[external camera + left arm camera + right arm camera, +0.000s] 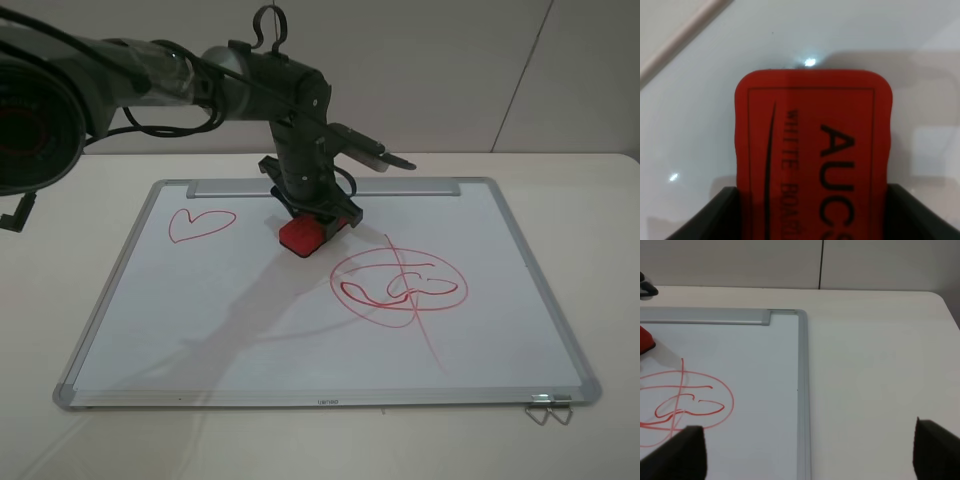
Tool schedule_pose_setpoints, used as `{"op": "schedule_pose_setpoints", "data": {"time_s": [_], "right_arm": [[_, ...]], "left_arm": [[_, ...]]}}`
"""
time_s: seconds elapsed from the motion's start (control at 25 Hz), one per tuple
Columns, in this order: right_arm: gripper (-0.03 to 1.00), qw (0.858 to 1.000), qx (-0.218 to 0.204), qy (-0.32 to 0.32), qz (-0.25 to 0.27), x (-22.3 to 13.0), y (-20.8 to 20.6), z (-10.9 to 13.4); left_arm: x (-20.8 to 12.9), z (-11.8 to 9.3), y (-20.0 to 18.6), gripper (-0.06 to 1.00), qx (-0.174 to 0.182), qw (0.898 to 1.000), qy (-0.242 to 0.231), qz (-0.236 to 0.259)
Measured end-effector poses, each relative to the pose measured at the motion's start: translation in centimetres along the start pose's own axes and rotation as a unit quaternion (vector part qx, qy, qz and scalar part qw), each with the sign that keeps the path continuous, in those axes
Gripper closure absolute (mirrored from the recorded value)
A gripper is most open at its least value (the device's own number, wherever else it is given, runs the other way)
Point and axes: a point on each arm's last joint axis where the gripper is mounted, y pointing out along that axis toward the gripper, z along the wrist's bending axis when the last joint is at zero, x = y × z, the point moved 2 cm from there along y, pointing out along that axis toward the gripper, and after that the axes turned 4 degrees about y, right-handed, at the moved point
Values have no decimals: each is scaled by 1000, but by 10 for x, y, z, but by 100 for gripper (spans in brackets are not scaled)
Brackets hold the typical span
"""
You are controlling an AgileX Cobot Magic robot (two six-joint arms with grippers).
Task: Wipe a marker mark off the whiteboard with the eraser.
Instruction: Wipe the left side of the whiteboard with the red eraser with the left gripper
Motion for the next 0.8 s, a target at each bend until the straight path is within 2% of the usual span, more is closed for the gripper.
{"op": "schedule_pose_setpoints", "data": {"time_s": [0.16,0.28,0.48,0.64,0.8], "right_arm": [[26,1000,0,0,0,0,0,0],[26,1000,0,0,0,0,0,0],[26,1000,0,0,0,0,0,0],[26,1000,0,0,0,0,0,0],[26,1000,0,0,0,0,0,0]], "left_arm": [[0,2,-8,38,3,1000,-3,6],[3,13,-29,38,9,999,-39,-4],[-7,52,-50,38,21,993,-119,17],[-23,82,-51,38,29,986,-156,50],[-40,106,-55,38,36,981,-185,55]]}}
